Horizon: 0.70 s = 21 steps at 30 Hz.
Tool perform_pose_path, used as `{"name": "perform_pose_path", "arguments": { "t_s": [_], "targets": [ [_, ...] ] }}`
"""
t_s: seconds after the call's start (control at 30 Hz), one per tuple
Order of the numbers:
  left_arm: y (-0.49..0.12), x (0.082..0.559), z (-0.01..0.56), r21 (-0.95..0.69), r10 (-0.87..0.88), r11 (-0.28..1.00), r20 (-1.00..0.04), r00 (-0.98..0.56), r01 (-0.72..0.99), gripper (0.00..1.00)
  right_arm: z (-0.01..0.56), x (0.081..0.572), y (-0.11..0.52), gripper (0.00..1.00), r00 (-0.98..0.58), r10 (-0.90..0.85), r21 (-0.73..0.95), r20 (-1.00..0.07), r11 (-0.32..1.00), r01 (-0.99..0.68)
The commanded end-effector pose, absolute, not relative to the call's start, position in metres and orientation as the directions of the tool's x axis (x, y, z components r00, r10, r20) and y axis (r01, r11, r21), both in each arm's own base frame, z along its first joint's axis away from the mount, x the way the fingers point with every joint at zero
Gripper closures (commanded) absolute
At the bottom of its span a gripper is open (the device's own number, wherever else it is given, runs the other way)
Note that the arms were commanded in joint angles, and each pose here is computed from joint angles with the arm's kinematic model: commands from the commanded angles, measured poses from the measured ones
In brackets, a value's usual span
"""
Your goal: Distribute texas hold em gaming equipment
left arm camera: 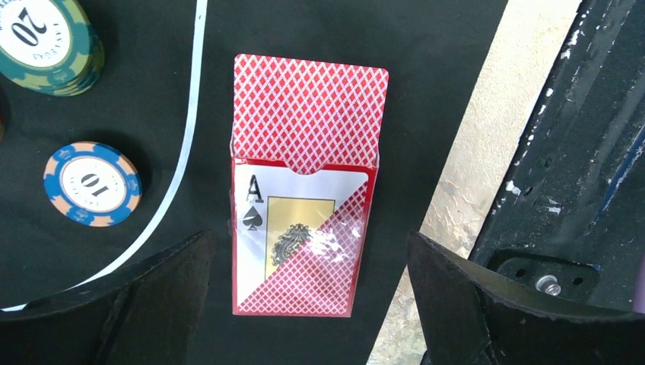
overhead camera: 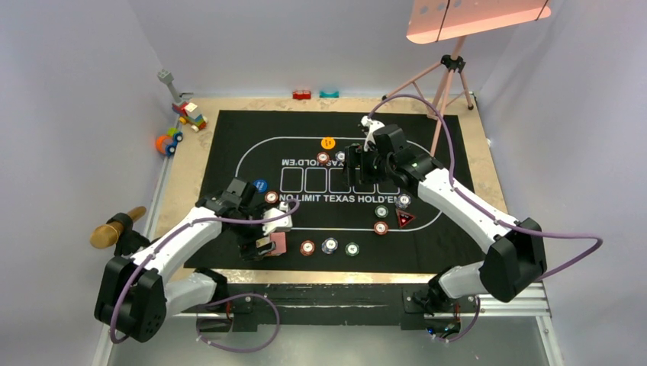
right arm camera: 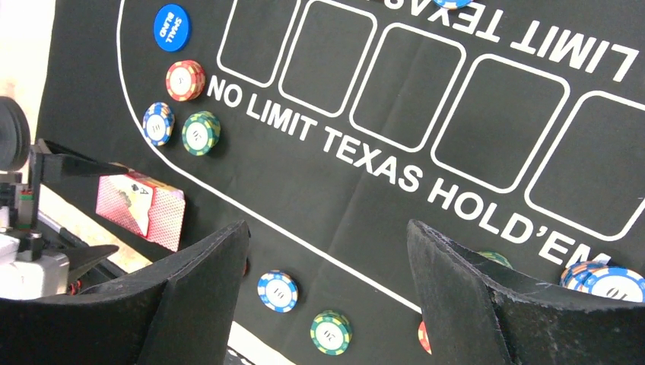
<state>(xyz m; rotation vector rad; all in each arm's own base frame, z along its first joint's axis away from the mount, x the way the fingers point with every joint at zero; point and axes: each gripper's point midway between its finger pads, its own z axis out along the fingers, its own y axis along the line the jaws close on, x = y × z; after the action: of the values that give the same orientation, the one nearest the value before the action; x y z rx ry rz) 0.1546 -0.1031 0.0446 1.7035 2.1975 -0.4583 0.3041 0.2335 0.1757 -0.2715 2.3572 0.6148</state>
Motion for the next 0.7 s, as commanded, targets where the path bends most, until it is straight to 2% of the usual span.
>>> {"name": "perform_pose_path", "arguments": {
  "t_s": [0.0, 0.17, 0.4, 0.57, 0.67],
  "targets": [
    [-0.109, 0.162, 0.038, -0.033, 0.871, 0.246, -0.431, -0.236, 0.969, 0.0, 0.202, 0.31, 0.242, 0.2, -0.705, -0.029, 0.369, -0.709, 0.836, -0.407],
    [-0.111, 0.165, 0.036, -0.027, 0.888, 0.239, -0.398, -0.229, 0.971, 0.01, 0.21, 0.311, 0.246, 0.2, -0.702, -0.029, 0.378, -0.712, 0.826, -0.418],
    [-0.11, 0.164, 0.03, -0.007, 0.928, 0.216, -0.31, -0.208, 0.976, 0.06, 0.213, 0.312, 0.245, 0.2, -0.705, -0.024, 0.379, -0.709, 0.83, -0.409],
    [-0.099, 0.164, 0.017, -0.003, 0.955, 0.226, -0.195, -0.222, 0.974, 0.02, 0.217, 0.307, 0.243, 0.2, -0.705, -0.013, 0.386, -0.709, 0.829, -0.403],
    [-0.1, 0.164, 0.013, -0.002, 0.957, 0.236, -0.176, -0.233, 0.972, 0.01, 0.22, 0.304, 0.241, 0.2, -0.702, -0.006, 0.389, -0.713, 0.829, -0.401]
  ]
}}
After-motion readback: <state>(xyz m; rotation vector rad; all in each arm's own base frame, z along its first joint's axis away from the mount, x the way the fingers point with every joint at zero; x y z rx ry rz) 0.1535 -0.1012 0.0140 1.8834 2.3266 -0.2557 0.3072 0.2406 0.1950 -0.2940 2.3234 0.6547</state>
